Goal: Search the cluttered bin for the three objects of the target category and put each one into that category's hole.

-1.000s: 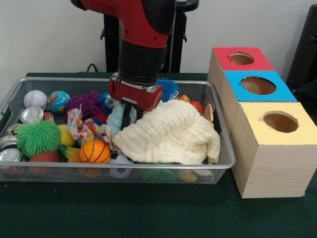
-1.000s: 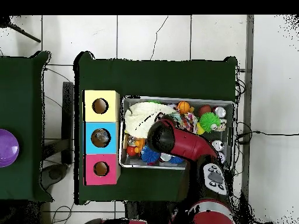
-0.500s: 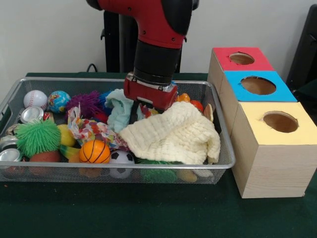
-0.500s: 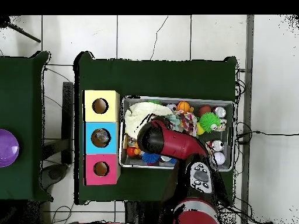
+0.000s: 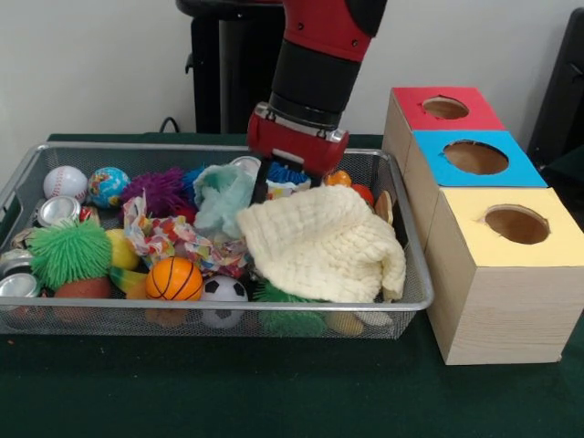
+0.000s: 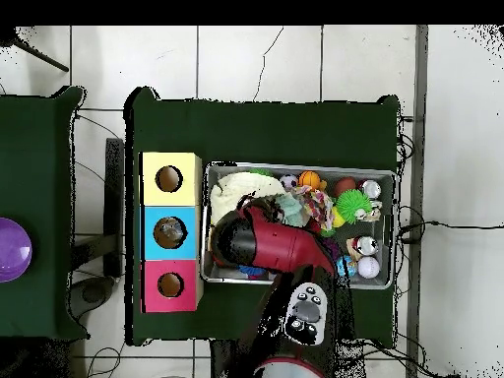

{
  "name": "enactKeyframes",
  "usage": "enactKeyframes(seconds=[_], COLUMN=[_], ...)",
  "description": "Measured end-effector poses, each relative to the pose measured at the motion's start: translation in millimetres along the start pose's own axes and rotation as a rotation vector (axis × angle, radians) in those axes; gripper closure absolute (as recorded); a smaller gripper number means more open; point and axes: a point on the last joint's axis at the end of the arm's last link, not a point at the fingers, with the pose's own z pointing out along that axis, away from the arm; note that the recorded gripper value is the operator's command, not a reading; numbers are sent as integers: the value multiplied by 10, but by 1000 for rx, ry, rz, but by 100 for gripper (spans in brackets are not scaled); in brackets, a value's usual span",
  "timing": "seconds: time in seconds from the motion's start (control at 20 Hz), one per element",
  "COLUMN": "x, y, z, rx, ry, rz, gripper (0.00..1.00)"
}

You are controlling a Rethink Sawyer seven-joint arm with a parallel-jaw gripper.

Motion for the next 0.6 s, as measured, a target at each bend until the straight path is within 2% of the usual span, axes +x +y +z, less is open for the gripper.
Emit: enactKeyframes(seconds=[0.25,0.6], x=[-51,-203], y=[-40,-223], z=[-234,-457], rx=[52,95], ry=[28,27], rz=[-23,-9], gripper=[0,0])
